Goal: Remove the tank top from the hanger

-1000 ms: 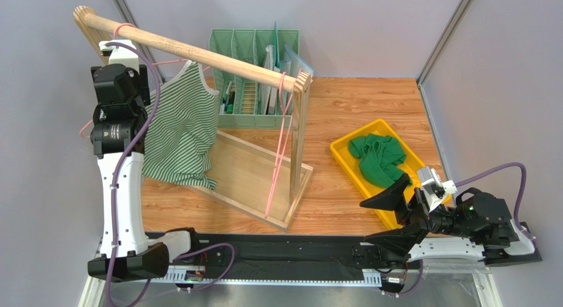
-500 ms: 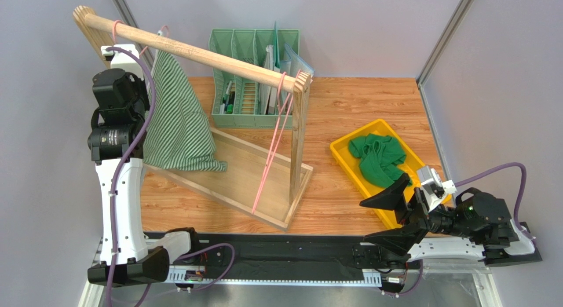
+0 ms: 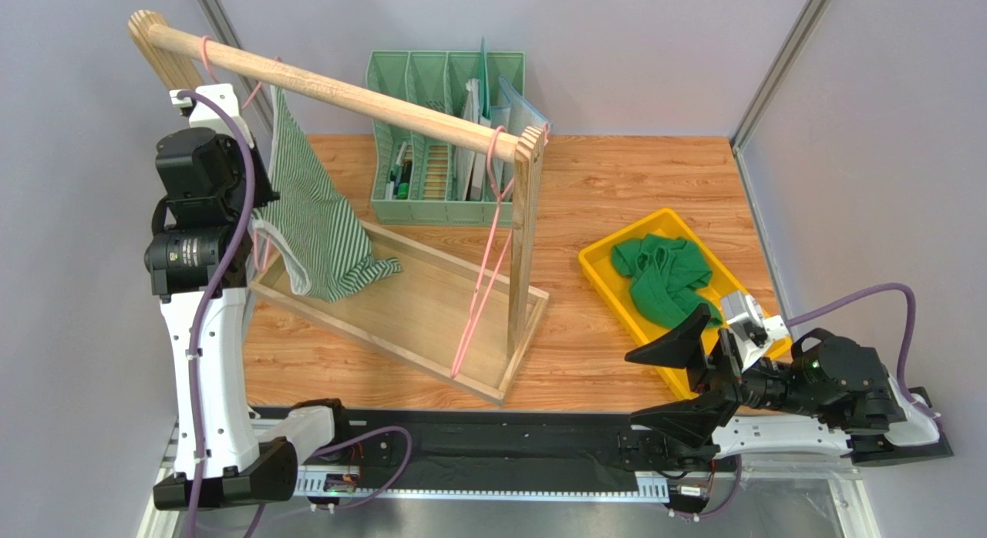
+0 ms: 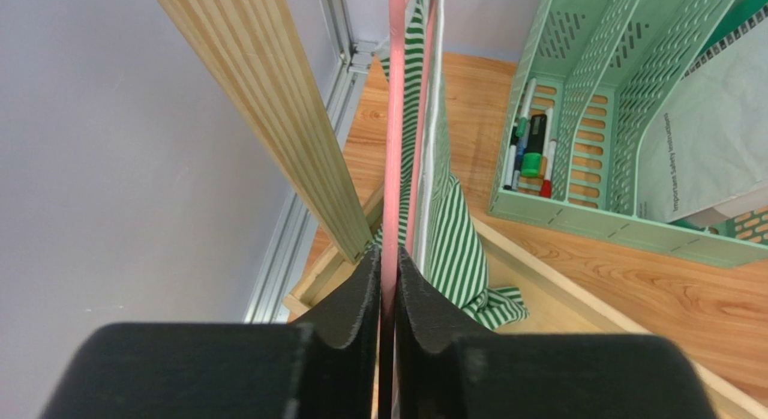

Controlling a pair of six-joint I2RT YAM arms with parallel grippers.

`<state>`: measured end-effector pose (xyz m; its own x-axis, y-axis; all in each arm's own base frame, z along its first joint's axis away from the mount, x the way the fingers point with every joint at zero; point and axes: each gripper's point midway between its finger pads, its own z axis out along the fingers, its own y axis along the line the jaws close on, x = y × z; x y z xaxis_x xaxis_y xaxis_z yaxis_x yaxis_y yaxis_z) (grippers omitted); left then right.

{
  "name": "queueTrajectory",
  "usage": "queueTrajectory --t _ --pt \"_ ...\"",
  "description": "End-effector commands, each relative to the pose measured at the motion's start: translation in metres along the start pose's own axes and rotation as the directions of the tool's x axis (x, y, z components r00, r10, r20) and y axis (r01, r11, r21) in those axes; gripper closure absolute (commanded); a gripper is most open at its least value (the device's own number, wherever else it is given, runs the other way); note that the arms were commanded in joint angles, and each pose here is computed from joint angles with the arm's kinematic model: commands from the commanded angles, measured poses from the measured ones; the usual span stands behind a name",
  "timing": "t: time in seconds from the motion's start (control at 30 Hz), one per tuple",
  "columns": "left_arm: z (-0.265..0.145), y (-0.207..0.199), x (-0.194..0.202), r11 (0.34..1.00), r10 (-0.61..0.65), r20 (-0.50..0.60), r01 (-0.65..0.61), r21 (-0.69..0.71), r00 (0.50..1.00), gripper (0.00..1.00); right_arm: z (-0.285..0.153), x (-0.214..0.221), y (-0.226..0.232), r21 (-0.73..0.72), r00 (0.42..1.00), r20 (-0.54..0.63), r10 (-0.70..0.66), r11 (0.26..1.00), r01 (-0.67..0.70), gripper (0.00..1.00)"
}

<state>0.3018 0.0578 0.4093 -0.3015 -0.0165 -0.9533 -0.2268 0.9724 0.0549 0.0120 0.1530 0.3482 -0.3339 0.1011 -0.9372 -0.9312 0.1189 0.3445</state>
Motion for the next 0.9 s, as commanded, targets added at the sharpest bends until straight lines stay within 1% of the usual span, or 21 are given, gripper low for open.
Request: queueTrajectory --t 0.0,0.03,0.1,0.2,0.23,0.33,0.4,0.43,0.7,0.87 --pt "-0.022 0.004 -0.027 0.998 -0.061 0.079 0.062 -0.01 0.995 0.8 0.001 -0.008 0.001 -0.002 1.0 0.016 -0.01 1.0 0.01 0.0" --pt "-0.021 0.005 -0.028 0.998 -0.059 0.077 0.06 -0.017 0.995 0.78 0.002 -0.007 0.001 0.001 1.0 0.014 -0.009 1.0 0.009 0.0" --pt "-0.021 0.006 -0.03 0.998 -0.058 0.072 0.06 -0.022 0.996 0.77 0.002 -0.007 0.002 -0.001 1.0 0.013 -0.006 1.0 0.006 0.0" --pt "-0.015 0.004 -0.029 0.998 -0.055 0.045 0.055 -0.014 0.997 0.8 0.002 -0.006 0.002 0.0 1.0 0.012 -0.003 1.0 0.003 0.0" --pt "-0.012 0.003 -0.027 0.998 -0.054 0.035 0.054 -0.01 0.998 0.84 0.002 -0.007 0.001 0.001 1.0 0.014 -0.003 1.0 0.003 0.0" --pt "-0.008 0.001 -0.027 0.999 -0.054 0.026 0.054 -0.004 0.998 0.92 0.0 -0.008 0.001 0.003 1.0 0.021 0.0 1.0 0.0 0.0" --pt "-0.008 0.002 -0.028 0.998 -0.056 0.029 0.057 -0.007 0.998 0.95 0.0 -0.008 0.0 0.006 1.0 0.022 0.001 1.0 -0.001 0.0" --pt "-0.008 0.002 -0.029 0.998 -0.059 0.029 0.06 -0.008 0.998 1.0 0.0 -0.008 0.0 0.006 1.0 0.022 0.001 1.0 -0.001 0.0" --pt "-0.02 -0.002 -0.042 0.995 -0.104 0.057 0.103 0.017 0.993 1.0 -0.002 -0.009 -0.001 0.011 1.0 0.025 0.001 1.0 -0.002 0.0" --pt "-0.047 0.0 -0.064 0.983 -0.182 0.137 0.179 0.029 0.974 1.0 -0.002 -0.008 -0.001 0.012 1.0 0.023 0.006 1.0 -0.006 0.0"
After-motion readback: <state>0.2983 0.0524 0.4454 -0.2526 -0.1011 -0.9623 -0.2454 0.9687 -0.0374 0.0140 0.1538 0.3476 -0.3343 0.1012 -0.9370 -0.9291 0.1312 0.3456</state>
